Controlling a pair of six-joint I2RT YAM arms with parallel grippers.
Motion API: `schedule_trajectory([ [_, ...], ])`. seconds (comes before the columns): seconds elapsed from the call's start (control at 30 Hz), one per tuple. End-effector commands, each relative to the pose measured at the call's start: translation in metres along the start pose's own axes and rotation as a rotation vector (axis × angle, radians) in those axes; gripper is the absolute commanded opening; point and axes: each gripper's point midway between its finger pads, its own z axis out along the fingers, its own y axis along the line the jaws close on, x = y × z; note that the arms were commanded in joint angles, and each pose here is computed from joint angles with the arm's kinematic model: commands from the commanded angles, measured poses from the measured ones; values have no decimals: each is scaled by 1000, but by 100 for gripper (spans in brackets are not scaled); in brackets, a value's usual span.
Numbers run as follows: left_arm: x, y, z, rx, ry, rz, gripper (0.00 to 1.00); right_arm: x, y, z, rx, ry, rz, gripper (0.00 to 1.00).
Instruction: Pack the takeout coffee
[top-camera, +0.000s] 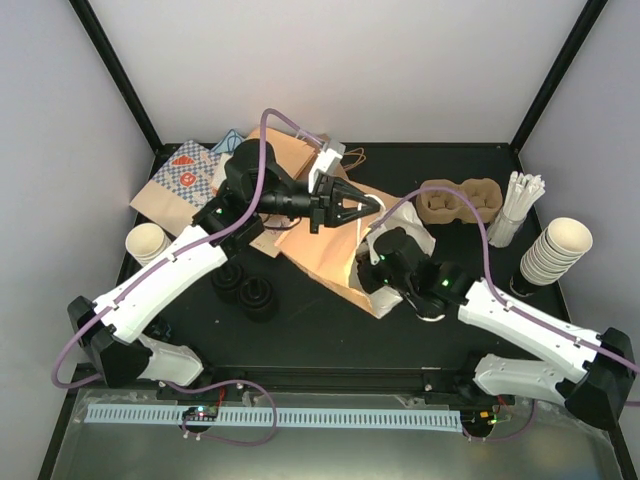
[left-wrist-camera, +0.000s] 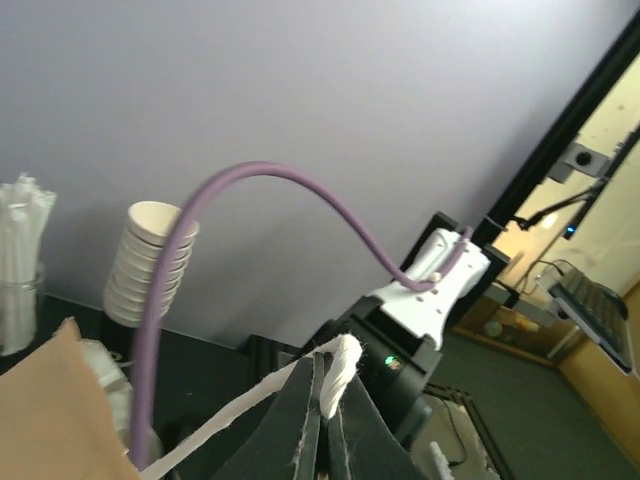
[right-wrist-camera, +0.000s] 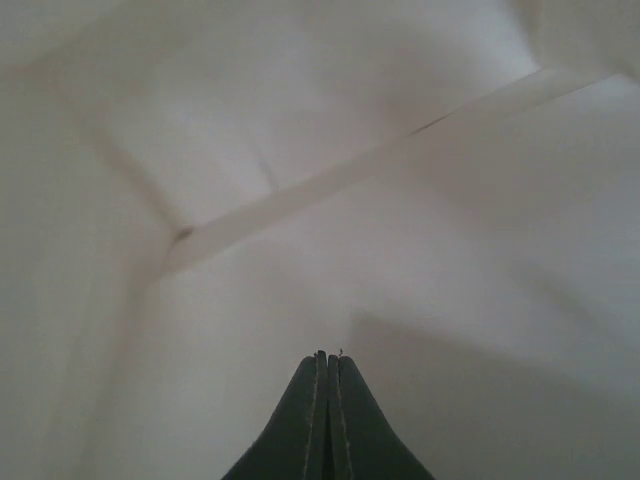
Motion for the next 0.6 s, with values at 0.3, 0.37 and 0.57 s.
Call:
schedule_trajectory([
  [0.3, -5, -32, 13, 110, -13, 66, 2, -14, 22, 4, -95, 17, 314, 1],
  [0.37, -2, -29, 14, 102, -7, 65, 2, -13, 20, 2, -88, 24, 390, 1],
  [0.57, 5, -20, 17, 74, 14, 67, 2, -17, 36, -3, -176, 73, 563, 1],
])
